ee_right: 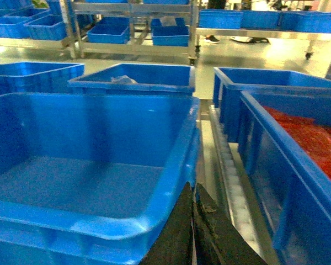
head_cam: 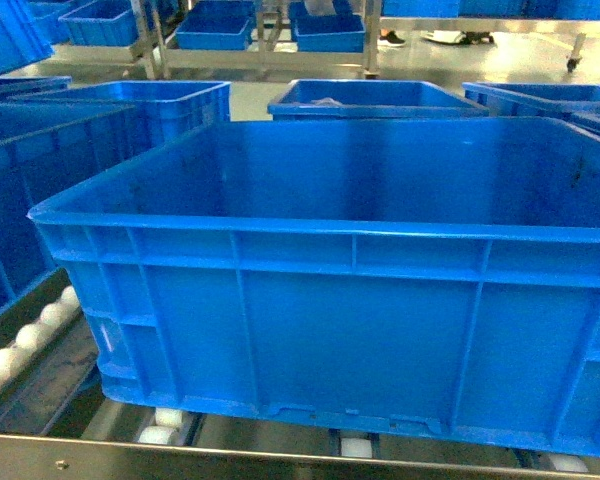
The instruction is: Place box next to blue box on left shelf
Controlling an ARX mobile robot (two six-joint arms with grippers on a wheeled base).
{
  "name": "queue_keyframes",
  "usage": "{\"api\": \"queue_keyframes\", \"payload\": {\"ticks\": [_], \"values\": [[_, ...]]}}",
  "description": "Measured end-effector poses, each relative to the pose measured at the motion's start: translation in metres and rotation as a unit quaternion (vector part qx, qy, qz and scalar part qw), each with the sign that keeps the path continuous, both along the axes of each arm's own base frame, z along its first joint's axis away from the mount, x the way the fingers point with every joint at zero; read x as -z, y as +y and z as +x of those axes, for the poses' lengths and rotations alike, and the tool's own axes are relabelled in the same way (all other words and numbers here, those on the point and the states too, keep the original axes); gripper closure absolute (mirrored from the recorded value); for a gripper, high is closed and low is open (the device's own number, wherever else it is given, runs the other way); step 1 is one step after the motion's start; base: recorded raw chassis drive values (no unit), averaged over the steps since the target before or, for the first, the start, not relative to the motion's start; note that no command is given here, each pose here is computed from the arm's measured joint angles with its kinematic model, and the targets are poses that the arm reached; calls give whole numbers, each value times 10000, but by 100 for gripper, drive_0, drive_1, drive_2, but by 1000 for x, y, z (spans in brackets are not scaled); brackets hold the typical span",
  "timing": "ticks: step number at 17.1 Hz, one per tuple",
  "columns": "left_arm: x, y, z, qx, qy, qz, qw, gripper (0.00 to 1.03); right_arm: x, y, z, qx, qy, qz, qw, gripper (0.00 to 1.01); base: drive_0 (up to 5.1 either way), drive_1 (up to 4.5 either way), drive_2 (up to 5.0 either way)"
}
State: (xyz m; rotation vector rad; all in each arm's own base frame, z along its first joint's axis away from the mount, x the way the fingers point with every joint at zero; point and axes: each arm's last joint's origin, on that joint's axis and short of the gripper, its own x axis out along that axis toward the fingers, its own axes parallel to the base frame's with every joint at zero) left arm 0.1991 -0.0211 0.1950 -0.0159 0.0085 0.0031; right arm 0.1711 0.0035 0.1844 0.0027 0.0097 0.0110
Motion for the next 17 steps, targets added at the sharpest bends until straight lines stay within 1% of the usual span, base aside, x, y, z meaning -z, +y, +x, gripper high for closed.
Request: {"api": "queue_keyframes", "payload": {"ticks": [2,3,4,5,6,7,8,9,10,11,12,15,17], "values": [[2,2,-5,-23,-6,-1,10000,101,2,-4,-4,93,2,0,10000,99,0,0,0],[6,6,-13,-29,8,0,10000,101,4,-5,-9,135,2,0,9999,99,0,0,0],[9,7,-20,21,15,0,10000,101,6,-4,-14,78,0,1,10000,99,0,0,0],[12,9,-27,13,23,0,10000,101,7,-4,-19,55,-4,1,10000,99,0,0,0],[14,15,-32,69,25,-1,10000,101,9,-4,-23,57,10,0,10000,99,0,0,0],[16,21,-38,-8,18,1,10000,101,11,-4,-27,55,2,1,10000,99,0,0,0],[18,22,-42,-76,8,-1,10000,101,15,-4,-30,57,-149,1,9999,99,0,0,0],[20,21,-47,-6,19,2,10000,101,21,-4,-33,55,80,0,10000,99,0,0,0],[21,21,-52,23,27,4,10000,101,18,-4,-36,55,-23,1,10000,99,0,0,0],[26,21,-56,17,-135,4,9999,101,15,-4,-40,55,-114,1,9999,99,0,0,0],[31,21,-59,15,48,6,10000,101,15,-4,-42,55,-92,1,9999,99,0,0,0],[25,21,-68,15,-114,6,9999,101,13,-4,-50,55,-137,1,9999,99,0,0,0],[25,21,-72,15,-78,6,10000,101,14,-4,-52,55,-101,1,9999,99,0,0,0]]}}
